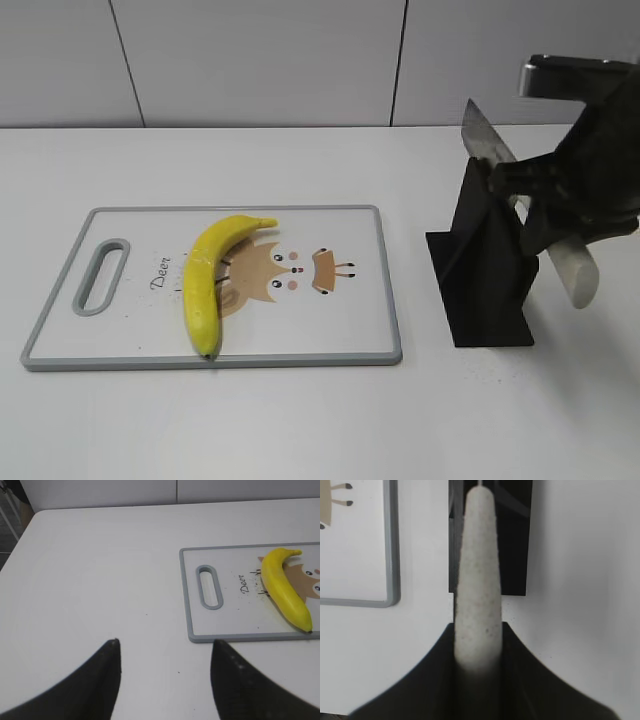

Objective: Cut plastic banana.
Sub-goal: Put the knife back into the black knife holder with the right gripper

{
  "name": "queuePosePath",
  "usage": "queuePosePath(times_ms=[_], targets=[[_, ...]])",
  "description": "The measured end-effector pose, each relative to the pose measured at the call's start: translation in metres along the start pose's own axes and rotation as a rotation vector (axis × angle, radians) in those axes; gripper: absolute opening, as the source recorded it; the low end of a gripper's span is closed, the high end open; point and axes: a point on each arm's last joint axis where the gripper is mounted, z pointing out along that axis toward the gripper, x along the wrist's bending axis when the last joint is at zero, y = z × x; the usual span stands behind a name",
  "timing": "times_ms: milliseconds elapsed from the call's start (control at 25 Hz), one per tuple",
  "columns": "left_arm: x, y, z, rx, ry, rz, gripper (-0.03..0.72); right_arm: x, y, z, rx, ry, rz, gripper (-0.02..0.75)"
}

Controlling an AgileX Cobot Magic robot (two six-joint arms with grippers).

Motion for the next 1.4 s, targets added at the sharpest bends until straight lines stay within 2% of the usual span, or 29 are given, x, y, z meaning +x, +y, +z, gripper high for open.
queuePosePath(times_ms=[400, 640, 720, 960, 1080, 1400], targets=[[0.0, 0.0, 0.0, -0.002, 0.001, 0.0, 0.538, 0.001, 0.001, 0.015, 0.047, -0.008, -0.009, 0.192], [0.0, 0.0, 0.0, -0.004, 0.001, 0.0, 0.533, 0.005, 0.0, 0.015, 0.058, 0.032, -0.022, 0.454], [0.0, 0.0, 0.0, -0.004, 0.001, 0.0, 0.533, 0.005, 0.0, 0.015, 0.059, 0.035, -0.035, 0.515], [0.0, 0.0, 0.0, -0.004, 0.001, 0.0, 0.531, 0.002, -0.009, 0.0, 0.11, 0.028, -0.112, 0.558], [0.0, 0.0, 0.0, -0.004, 0.001, 0.0, 0.531, 0.001, -0.016, -0.025, 0.063, 0.046, -0.145, 0.561], [0.0, 0.0, 0.0, -0.005, 0.001, 0.0, 0.527, -0.008, -0.048, -0.108, -0.185, 0.115, -0.225, 0.56]])
